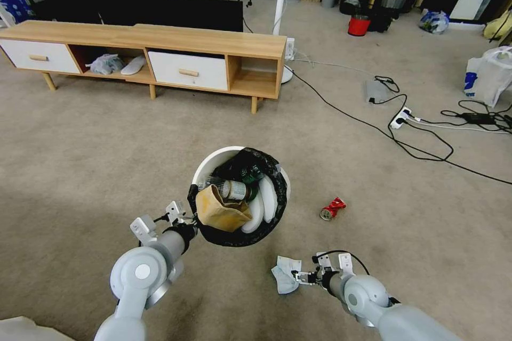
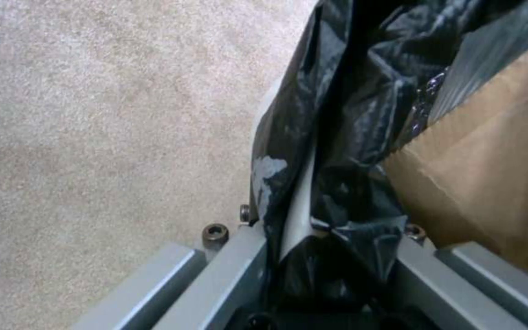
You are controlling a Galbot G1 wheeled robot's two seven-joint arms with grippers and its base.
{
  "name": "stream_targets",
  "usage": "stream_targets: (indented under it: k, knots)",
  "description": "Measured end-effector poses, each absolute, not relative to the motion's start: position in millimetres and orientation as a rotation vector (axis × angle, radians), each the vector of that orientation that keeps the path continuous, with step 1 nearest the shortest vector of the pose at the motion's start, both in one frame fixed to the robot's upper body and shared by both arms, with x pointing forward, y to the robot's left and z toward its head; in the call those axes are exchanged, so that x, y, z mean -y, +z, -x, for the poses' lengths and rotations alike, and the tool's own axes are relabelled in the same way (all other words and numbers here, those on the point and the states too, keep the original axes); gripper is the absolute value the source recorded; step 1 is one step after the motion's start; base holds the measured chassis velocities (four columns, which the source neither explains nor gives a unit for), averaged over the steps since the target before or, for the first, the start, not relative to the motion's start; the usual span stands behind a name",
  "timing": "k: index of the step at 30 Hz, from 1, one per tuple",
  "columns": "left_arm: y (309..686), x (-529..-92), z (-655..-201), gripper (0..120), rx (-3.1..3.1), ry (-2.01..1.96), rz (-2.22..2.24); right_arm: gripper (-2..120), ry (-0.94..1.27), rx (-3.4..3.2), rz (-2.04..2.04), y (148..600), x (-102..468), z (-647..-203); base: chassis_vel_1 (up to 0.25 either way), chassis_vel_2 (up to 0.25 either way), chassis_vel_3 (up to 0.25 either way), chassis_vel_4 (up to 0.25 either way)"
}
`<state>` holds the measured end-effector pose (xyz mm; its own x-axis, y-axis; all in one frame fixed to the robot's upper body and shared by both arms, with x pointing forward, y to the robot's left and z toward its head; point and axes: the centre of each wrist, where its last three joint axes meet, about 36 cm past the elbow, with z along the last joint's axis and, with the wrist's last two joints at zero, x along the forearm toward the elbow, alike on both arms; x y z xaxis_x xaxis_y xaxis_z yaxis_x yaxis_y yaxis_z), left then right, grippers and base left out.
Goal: Pick up the trash bin and place the garbage on the floor into it.
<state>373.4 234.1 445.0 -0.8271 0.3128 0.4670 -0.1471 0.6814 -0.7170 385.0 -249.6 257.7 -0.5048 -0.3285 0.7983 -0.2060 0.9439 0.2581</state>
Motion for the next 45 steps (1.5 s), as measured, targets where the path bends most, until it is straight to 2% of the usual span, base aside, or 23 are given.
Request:
stream_targets:
  k: [45]
  knots:
    - [440, -246, -381, 0, 2.320, 1.048, 0.108, 100, -0.221, 2.096, -0.487, 233, 183, -400, 0.000, 0.000, 0.000, 0.000]
